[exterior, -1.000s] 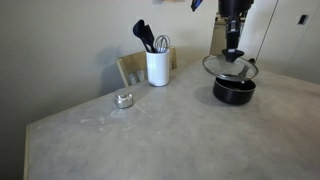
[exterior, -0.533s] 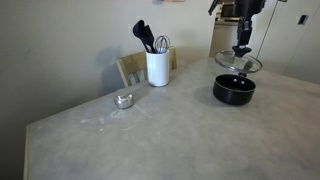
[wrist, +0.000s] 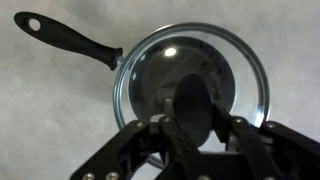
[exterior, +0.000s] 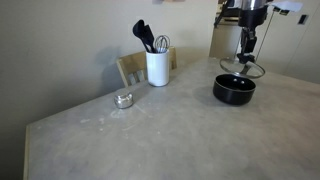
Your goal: Pick up the lid from the counter, place it on the pot, then put it back on the counter
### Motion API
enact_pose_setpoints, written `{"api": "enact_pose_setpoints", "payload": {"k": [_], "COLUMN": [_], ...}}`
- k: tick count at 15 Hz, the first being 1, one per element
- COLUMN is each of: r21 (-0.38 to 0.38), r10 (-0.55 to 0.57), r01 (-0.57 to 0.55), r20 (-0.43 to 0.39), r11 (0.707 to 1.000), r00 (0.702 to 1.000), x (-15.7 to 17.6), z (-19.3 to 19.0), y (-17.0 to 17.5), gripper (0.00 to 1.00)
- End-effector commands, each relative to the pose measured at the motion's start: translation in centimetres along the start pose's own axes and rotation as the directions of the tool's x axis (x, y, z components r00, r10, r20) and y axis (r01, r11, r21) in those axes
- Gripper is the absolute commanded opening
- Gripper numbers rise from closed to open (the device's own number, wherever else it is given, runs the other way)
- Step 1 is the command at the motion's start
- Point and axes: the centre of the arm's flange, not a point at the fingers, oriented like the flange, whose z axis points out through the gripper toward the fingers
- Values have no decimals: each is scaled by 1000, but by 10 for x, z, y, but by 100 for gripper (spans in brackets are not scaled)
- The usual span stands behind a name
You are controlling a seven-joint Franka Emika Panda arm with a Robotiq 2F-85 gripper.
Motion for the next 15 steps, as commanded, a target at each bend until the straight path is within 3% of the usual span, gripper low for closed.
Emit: {"api": "enact_pose_setpoints", "payload": {"k": [1,5,15], "r21": [42,64,30], "r10": [-20,-25,-31], "r01": [21,26,31], "r20": [-7,-6,-30], "r11": [999,998,999], "r00": [1000,1000,999], "x": [1,5,15], "z": [30,49,53], "y": [7,6,13], "gripper": [14,14,14]}}
